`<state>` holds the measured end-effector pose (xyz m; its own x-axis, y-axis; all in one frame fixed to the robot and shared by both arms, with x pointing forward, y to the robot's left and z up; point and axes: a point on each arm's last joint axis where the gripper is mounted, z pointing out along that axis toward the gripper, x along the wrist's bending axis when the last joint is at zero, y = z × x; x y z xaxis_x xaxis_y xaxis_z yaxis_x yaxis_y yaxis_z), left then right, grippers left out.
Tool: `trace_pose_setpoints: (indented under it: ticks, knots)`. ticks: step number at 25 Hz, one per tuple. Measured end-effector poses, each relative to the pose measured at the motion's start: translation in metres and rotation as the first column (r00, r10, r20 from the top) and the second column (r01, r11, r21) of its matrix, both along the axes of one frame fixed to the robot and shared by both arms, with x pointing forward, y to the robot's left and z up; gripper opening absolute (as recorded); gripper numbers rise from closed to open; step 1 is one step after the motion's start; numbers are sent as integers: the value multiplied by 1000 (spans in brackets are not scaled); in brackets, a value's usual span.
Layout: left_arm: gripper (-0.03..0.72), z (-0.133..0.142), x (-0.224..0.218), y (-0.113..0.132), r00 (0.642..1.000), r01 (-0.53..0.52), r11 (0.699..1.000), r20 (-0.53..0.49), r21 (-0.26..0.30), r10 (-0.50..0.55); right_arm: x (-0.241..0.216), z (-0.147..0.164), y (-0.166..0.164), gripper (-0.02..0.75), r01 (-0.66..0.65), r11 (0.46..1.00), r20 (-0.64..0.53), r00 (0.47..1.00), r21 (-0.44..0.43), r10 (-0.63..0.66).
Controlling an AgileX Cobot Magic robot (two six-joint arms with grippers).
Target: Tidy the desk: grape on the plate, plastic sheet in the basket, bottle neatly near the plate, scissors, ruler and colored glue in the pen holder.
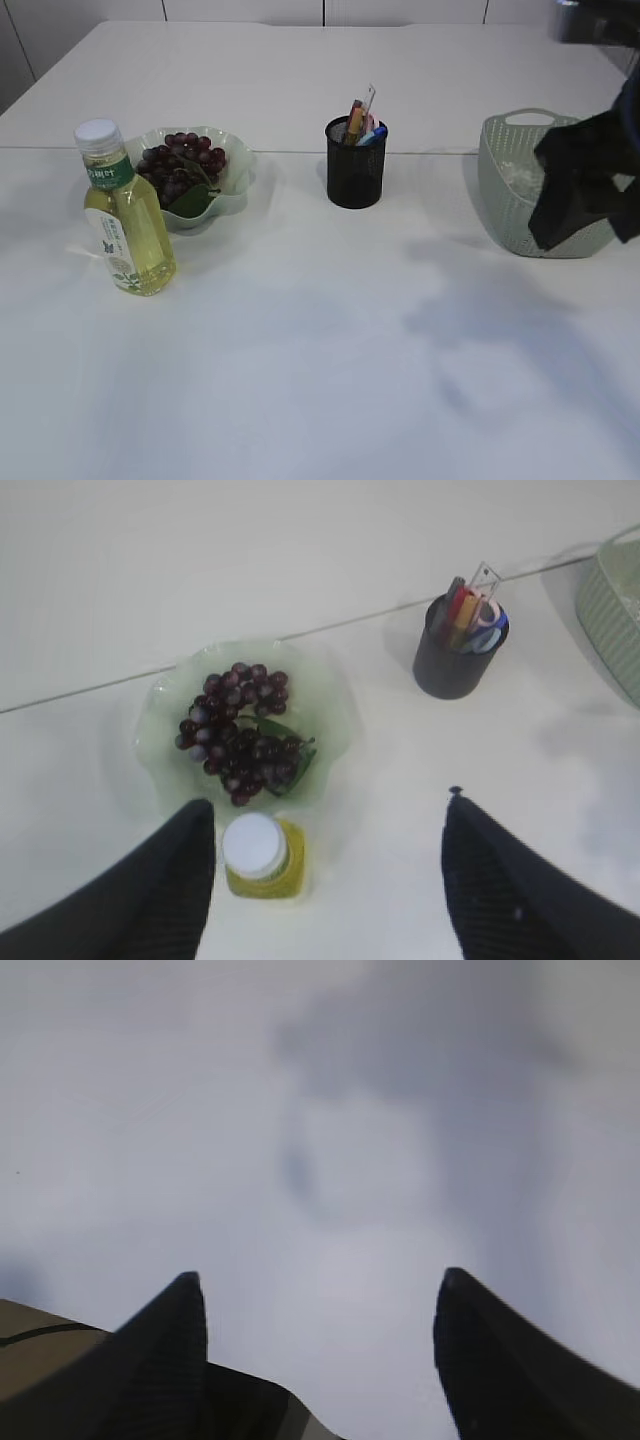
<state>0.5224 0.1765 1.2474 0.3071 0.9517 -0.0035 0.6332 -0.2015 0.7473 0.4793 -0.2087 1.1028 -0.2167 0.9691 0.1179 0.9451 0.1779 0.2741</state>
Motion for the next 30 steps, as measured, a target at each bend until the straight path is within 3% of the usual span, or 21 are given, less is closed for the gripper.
trace_pose_setpoints:
  ticks: [7,13,20,25,30]
  knots:
    - [518,1,-40,10,997,62,997,-33,-54,-64,-40,42,-14,524,-9,999,155,988,51,1]
    - [518,-11,-94,33,995,81,989,64,-120,-74,-63,60,-22,521,-16,997,234,972,74,-2]
    - [518,-43,-170,64,987,112,972,140,-208,-84,-108,51,-39,521,-24,998,284,959,65,4]
    - [517,-68,-215,85,977,146,972,178,-182,-114,-141,29,-50,521,-49,997,310,950,56,30]
    - [512,-104,-250,99,965,201,967,204,-155,-167,-175,15,-62,521,-101,994,421,904,49,71]
